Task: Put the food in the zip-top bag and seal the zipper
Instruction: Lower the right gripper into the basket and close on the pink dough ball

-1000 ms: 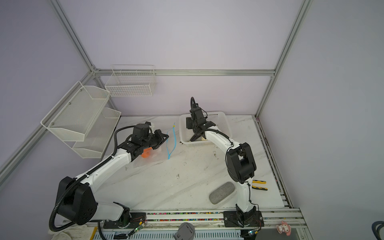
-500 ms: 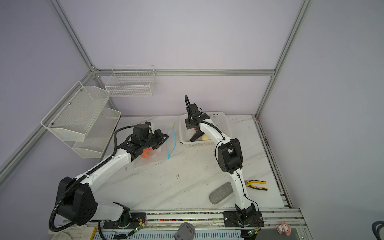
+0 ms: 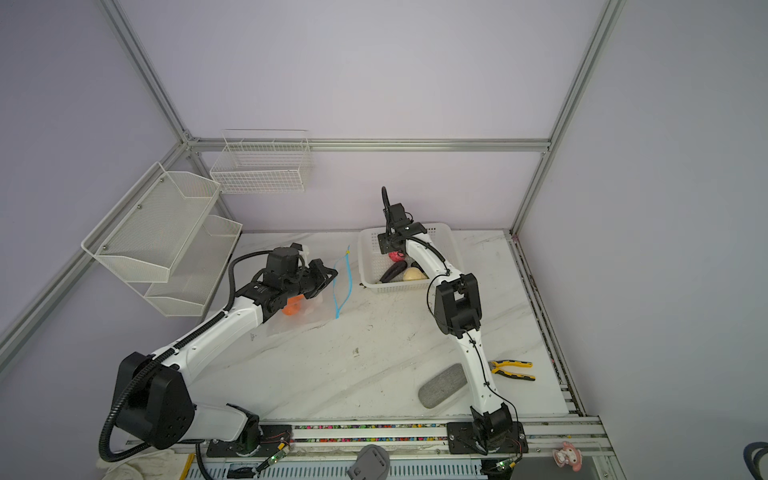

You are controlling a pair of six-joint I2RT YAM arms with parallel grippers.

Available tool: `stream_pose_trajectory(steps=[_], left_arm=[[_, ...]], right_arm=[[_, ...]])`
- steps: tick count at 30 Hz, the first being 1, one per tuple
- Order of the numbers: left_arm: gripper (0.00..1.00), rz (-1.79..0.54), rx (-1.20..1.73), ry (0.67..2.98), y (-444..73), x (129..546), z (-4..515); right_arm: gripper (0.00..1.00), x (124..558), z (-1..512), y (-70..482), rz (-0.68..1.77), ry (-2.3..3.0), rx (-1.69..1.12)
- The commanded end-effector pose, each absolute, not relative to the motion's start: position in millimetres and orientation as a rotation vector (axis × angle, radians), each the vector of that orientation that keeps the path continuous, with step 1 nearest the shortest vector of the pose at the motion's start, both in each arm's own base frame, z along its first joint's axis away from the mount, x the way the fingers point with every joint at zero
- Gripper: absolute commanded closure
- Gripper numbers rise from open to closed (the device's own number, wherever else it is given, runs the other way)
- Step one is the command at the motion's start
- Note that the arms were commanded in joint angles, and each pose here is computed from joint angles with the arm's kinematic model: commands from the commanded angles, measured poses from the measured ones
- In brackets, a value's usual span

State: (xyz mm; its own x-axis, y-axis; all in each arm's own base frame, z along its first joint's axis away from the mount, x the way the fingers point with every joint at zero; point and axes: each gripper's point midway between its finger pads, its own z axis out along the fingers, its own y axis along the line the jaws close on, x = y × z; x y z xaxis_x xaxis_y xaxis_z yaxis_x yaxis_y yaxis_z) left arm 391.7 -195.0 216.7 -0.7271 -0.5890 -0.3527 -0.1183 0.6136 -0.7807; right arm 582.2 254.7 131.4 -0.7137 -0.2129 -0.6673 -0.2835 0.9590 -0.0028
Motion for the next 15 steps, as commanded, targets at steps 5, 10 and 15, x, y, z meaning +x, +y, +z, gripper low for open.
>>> stream_pose_trajectory(steps=[5,10,15], left_arm=[[1.00,-1.004,-0.526,2.278,-199,398,202],[1.00,-1.010,-0.519,2.282,-202,402,203],[1.00,-1.011,-0.522,2.286,-202,402,201]], right_arm=[[0.18,587,119,247,0.108,2.413,-0.394],[0.14,590,105,244,0.090,2.430,-0.396],[0.13,593,93,243,0.085,2.442,-0.398]])
